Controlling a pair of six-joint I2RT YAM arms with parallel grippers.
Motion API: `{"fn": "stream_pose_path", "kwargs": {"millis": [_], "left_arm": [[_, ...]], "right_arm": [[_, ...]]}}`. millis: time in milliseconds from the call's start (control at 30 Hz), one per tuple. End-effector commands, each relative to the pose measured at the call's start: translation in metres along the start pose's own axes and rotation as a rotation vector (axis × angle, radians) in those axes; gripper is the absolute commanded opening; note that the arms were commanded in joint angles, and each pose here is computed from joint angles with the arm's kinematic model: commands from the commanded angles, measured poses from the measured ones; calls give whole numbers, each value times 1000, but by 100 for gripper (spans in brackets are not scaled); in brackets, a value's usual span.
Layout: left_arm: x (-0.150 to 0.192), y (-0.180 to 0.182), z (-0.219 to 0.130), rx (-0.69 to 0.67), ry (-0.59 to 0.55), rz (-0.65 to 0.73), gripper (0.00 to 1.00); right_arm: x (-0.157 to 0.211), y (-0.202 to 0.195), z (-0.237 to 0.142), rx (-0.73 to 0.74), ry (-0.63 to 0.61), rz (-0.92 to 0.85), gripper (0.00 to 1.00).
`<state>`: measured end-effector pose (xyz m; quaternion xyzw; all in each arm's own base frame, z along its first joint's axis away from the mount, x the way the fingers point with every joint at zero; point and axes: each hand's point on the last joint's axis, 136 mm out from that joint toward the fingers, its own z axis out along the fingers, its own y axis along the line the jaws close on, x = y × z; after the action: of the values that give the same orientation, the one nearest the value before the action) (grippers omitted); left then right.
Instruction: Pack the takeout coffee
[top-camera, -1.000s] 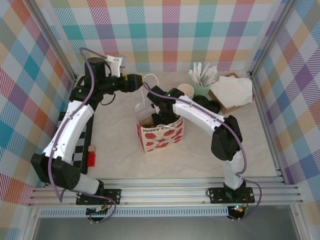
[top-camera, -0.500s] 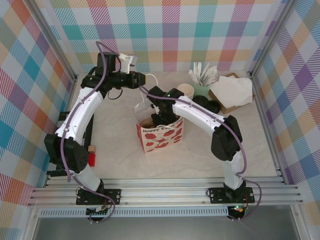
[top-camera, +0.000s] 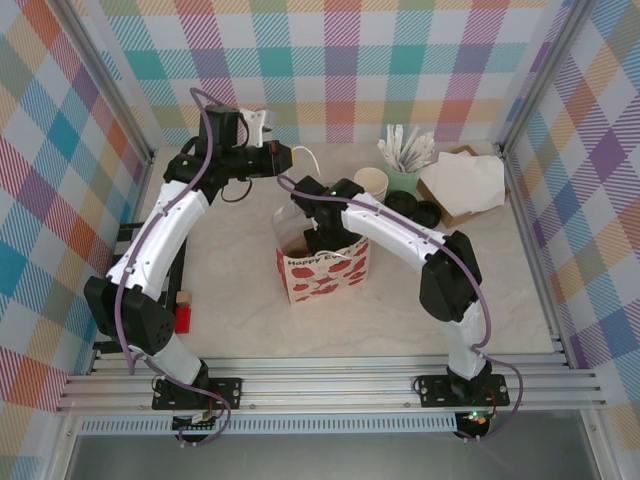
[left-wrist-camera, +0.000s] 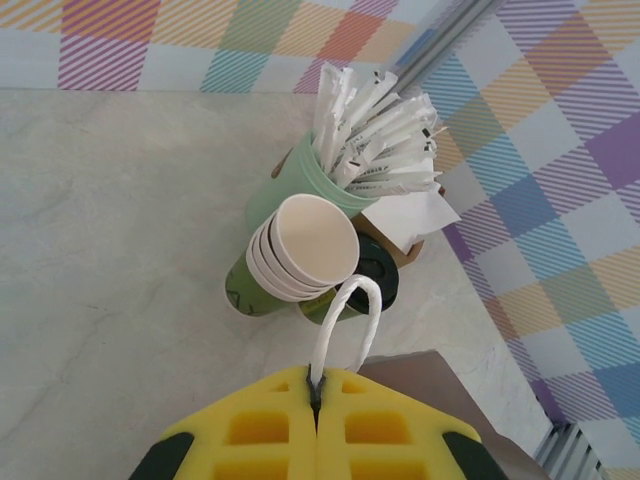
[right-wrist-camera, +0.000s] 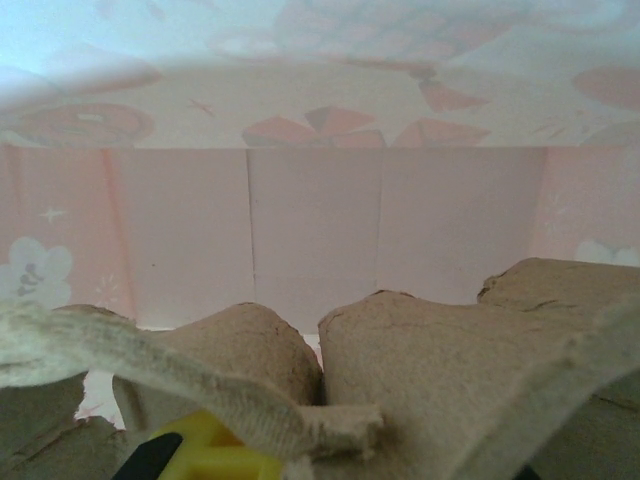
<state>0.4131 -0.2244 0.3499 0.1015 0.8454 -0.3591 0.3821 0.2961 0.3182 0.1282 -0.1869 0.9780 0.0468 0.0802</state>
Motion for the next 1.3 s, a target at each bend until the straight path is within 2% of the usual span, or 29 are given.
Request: {"fn": "stream_pose_path", "kwargs": {"millis": [0, 267, 567, 700, 1000, 1267], "left_arm": [[-12, -3, -11, -40, -57, -20, 0], [-5, 14, -4, -104, -37, -68, 0], [4, 26, 1, -147, -20, -102, 0], [7, 30, 3, -158, -12, -104, 0], [10, 27, 2, -142, 4, -73, 0], [8, 24, -2, -141, -3, -16, 0]], "right_arm": [[6, -1, 17, 24, 26, -32, 0], [15, -4, 53, 39, 81, -36, 0], [15, -14, 88, 73, 6, 8, 0], [21, -17, 105, 78, 11, 1, 0], [43, -23, 126, 95, 94, -15, 0], [67, -44, 151, 183, 174, -50, 4]]}}
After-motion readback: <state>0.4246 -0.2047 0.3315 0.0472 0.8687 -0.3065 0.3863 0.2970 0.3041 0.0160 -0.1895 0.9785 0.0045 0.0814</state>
